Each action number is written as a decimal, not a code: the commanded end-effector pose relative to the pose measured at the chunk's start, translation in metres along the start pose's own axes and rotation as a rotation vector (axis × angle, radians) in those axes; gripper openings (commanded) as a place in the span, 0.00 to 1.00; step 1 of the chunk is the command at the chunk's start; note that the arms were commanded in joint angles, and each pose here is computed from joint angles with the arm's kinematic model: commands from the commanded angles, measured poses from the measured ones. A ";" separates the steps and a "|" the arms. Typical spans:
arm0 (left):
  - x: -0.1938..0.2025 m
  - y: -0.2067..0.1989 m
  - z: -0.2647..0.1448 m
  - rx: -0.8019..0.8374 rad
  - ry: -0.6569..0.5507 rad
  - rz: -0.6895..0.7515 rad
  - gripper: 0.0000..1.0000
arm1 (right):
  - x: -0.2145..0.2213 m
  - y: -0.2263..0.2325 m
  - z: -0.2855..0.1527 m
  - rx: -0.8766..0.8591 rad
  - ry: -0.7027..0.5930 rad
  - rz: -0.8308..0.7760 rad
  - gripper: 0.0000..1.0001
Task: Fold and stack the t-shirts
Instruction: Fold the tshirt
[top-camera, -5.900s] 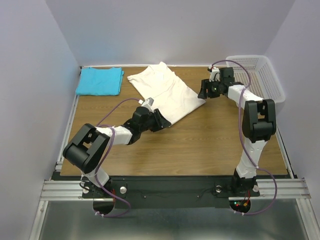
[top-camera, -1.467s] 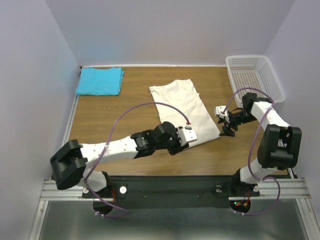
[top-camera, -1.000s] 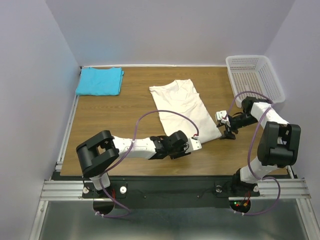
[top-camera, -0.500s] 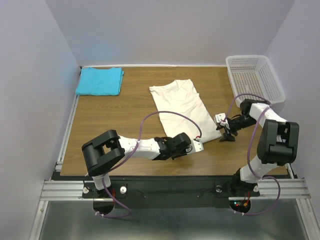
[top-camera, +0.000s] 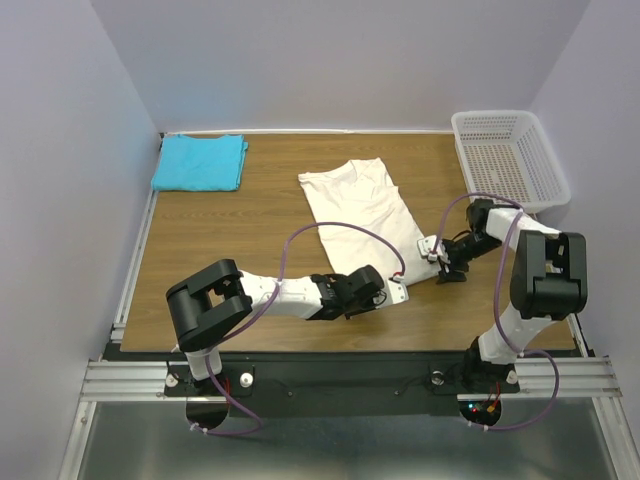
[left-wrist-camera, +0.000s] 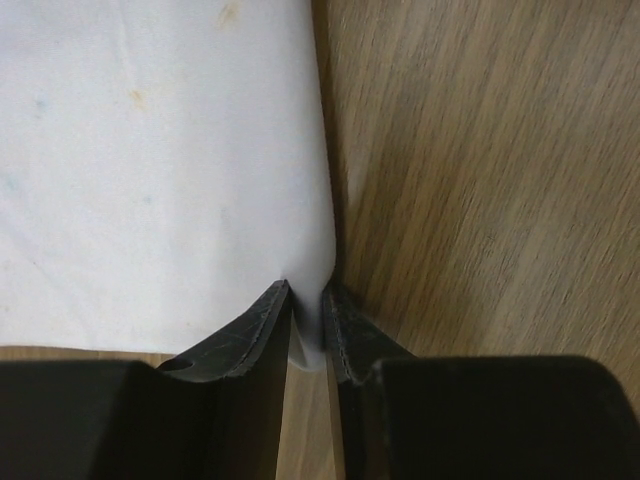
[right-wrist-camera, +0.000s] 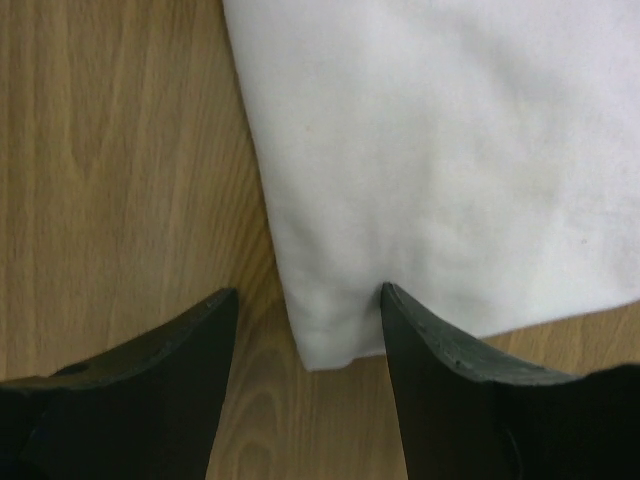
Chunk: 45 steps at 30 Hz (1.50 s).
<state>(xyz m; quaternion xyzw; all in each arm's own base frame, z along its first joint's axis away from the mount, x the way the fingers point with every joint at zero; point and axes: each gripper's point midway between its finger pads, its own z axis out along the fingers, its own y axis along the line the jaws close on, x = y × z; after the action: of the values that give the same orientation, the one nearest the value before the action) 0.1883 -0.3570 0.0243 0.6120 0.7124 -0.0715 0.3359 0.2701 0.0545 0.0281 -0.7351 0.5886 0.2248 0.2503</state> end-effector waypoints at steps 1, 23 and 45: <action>0.006 -0.008 0.003 0.029 0.035 0.003 0.29 | 0.013 -0.009 0.005 0.007 0.066 -0.040 0.64; 0.001 0.003 -0.026 0.022 -0.037 -0.013 0.00 | -0.012 -0.012 -0.012 0.082 0.045 0.066 0.01; -0.049 0.170 -0.120 -0.161 -0.331 -0.120 0.00 | -0.124 -0.153 -0.129 0.353 -0.255 0.284 0.01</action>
<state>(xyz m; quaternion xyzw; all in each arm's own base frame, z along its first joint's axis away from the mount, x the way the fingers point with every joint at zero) 0.2767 -0.3041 0.1666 0.5268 0.6962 -0.1520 0.4633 0.3720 0.0929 0.1914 -0.5930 0.6667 0.2356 0.3852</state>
